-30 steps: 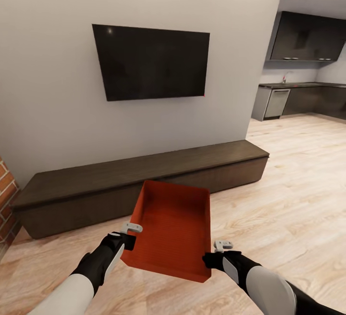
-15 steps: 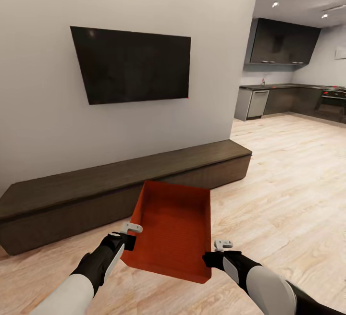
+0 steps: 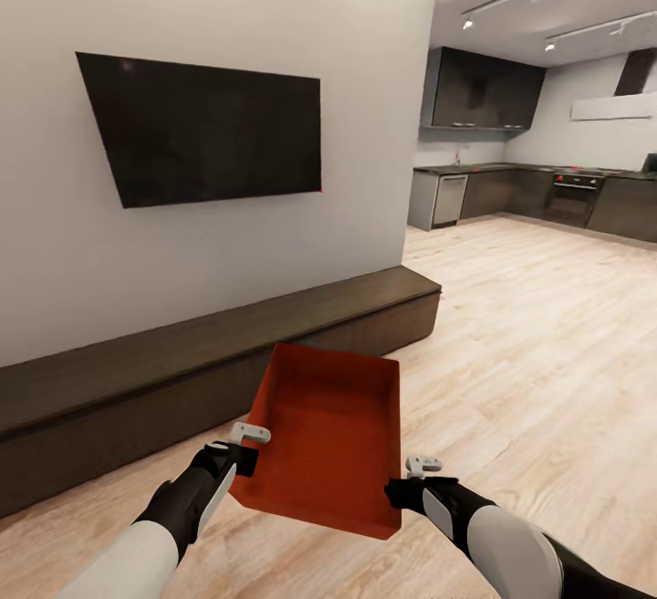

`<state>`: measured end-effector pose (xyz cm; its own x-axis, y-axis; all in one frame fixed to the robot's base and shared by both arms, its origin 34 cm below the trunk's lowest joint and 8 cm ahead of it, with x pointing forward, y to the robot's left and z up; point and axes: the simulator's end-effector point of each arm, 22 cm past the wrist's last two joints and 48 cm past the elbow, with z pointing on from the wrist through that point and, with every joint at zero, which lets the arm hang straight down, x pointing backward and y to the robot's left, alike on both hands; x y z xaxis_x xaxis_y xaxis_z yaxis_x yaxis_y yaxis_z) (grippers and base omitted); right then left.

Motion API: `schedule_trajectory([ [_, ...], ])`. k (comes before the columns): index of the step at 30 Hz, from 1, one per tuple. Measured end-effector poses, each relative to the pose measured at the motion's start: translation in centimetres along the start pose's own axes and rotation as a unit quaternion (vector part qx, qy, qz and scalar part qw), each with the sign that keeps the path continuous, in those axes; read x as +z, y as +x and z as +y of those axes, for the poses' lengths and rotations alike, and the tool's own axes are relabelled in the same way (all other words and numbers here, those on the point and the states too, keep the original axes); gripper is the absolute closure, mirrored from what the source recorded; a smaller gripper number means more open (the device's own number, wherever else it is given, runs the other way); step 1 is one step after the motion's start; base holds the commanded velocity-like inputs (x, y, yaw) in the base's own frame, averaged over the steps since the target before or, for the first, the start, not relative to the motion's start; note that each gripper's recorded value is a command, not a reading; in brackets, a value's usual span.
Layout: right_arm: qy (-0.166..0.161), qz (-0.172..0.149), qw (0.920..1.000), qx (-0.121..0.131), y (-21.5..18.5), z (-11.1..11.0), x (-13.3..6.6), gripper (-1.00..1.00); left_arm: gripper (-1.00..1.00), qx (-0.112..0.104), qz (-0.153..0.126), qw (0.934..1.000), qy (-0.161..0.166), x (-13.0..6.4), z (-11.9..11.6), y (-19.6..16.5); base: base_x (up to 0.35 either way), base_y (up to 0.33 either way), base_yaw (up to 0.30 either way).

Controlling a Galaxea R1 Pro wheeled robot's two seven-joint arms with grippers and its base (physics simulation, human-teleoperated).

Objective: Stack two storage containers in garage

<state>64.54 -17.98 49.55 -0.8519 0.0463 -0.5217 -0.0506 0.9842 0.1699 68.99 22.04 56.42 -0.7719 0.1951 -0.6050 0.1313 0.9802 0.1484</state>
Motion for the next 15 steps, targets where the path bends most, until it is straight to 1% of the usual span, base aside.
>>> schedule_trajectory([
  [15,-0.001,-0.015,0.9999,0.003,-1.03,0.07,-0.55,1.0,1.0,-0.001,-0.008,1.0,-0.001,-0.59,0.16,-0.76,0.0,0.0,-0.242],
])
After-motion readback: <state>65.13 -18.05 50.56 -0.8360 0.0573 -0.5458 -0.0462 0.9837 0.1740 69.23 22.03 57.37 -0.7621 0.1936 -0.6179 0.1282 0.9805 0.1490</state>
